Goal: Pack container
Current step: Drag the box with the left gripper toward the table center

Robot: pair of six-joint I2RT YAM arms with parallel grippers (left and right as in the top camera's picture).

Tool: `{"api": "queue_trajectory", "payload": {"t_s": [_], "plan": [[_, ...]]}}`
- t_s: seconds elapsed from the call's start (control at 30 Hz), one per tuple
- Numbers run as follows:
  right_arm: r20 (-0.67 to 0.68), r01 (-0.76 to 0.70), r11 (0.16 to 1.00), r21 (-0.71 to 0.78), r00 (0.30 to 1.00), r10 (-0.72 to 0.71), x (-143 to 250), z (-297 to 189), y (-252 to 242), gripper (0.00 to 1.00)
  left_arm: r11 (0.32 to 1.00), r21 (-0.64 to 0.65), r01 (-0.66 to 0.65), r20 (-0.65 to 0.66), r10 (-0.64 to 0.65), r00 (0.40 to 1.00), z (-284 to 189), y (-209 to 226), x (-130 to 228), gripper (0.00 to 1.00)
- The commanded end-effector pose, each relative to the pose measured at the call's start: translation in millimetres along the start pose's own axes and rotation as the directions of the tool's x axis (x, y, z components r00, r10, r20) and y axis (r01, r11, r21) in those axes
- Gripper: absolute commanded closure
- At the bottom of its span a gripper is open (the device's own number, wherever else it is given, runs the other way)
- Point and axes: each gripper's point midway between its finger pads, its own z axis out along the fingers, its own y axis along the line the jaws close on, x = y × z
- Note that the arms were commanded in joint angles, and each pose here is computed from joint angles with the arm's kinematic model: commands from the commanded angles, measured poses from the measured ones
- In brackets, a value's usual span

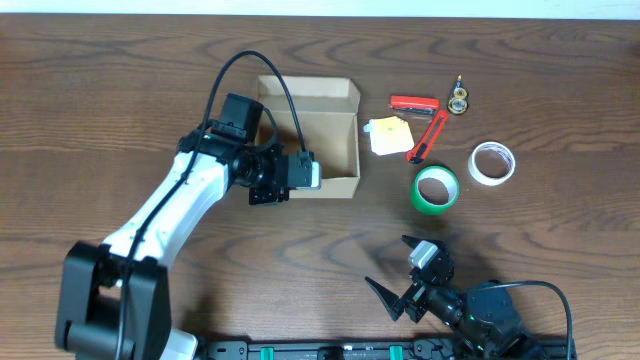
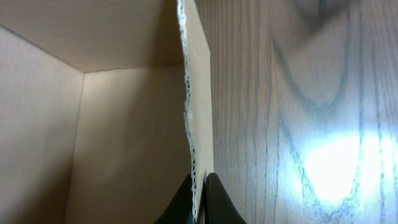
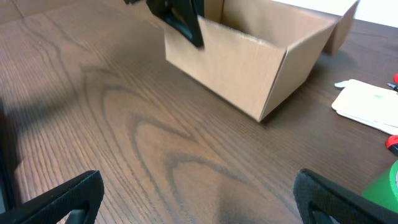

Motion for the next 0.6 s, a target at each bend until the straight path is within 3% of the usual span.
{"api": "queue_trajectory", "payload": {"t_s": [0.0,0.23,0.27,0.3,0.57], "plan": [[-0.004,0.012,1.000,0.018,1.000,-0.012,1,0,-3,0.01,0.999,-0.010,-0.039,-0.035,0.039,0.999,1,6,6,0.94],[-0.003,0.012,1.000,0.018,1.000,-0.012,1,0,-3,0.01,0.999,-0.013,-0.034,-0.043,0.033,0.999,1,7,7,0.93],[-0.003,0.012,1.000,0.018,1.000,-0.012,1,0,-3,0.01,1.000,-0.015,-0.018,-0.043,0.018,0.999,1,7,7,0.39],[-0.003,0.012,1.000,0.018,1.000,-0.012,1,0,-3,0.01,1.000,-0.018,-0.006,-0.041,0.005,0.999,1,8,7,0.05],[-0.003,0.012,1.000,0.018,1.000,-0.012,1,0,-3,0.01,0.965,-0.066,0.254,0.043,-0.252,0.967,-23,29,-25,0.05]]}}
